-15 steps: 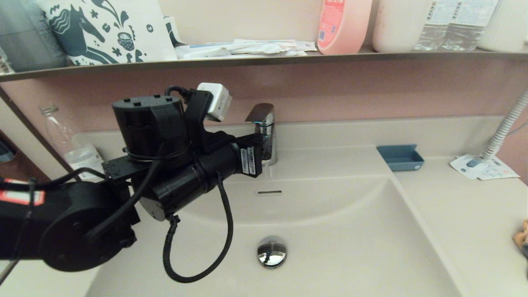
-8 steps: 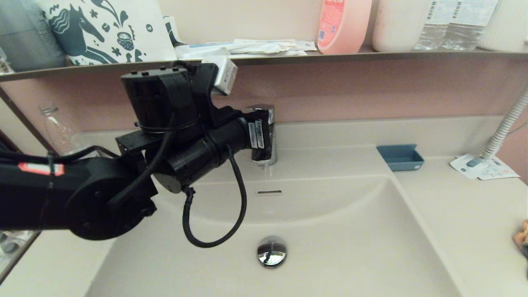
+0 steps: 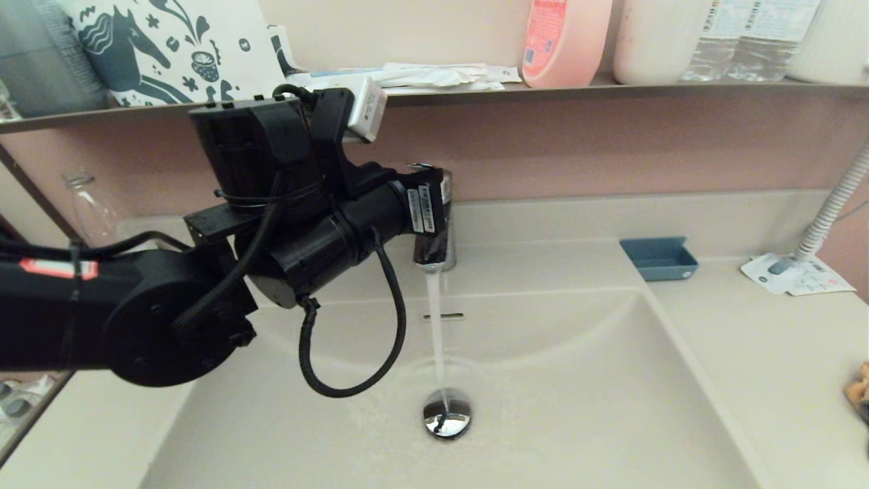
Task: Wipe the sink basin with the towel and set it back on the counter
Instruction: Turn on the faucet, then turn off the faucet
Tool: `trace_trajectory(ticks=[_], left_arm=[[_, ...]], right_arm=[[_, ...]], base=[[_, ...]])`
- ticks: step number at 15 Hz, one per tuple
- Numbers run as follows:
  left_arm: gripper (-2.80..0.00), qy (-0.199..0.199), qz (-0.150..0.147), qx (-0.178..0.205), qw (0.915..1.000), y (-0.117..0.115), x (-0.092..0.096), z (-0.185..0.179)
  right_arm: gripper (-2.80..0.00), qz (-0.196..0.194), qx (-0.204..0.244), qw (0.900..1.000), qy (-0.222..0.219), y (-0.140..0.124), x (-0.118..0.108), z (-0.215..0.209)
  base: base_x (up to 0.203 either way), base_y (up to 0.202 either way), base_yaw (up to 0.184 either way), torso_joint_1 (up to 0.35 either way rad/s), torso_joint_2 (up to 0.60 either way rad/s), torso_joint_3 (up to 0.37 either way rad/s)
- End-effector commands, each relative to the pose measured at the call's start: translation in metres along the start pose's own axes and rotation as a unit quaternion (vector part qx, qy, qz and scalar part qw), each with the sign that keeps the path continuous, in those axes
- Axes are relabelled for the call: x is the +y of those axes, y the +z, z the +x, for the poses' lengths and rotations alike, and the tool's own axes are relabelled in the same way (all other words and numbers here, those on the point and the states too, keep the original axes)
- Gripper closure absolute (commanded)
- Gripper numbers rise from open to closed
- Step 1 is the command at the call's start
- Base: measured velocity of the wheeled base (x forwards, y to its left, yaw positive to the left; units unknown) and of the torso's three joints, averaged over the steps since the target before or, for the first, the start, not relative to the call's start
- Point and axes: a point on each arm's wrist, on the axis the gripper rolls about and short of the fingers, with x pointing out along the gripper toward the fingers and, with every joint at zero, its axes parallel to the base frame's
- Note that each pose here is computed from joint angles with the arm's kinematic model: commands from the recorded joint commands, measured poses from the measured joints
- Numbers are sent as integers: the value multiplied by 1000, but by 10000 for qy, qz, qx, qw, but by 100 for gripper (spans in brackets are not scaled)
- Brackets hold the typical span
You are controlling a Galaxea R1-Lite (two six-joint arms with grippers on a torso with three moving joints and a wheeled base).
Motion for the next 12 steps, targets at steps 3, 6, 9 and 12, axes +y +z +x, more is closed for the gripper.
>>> trace_trajectory(ticks=[3, 6, 9, 12], left_arm=[[0, -33, 30, 220, 9997, -12, 0, -11], [0, 34, 31, 261, 9996, -14, 5, -18], [0, 151, 8, -92, 9998, 11, 18, -23], [0, 193, 9, -210, 9996, 35, 28, -29]], right_arm=[[0, 1, 5, 10000, 0, 0, 0, 0], [0, 1, 5, 10000, 0, 0, 0, 0], [0, 1, 5, 10000, 0, 0, 0, 0], [0, 1, 5, 10000, 0, 0, 0, 0]], base=[[0, 0, 0, 0, 0, 0], [0, 0, 0, 0, 0, 0], [0, 0, 0, 0, 0, 0], [0, 0, 0, 0, 0, 0]])
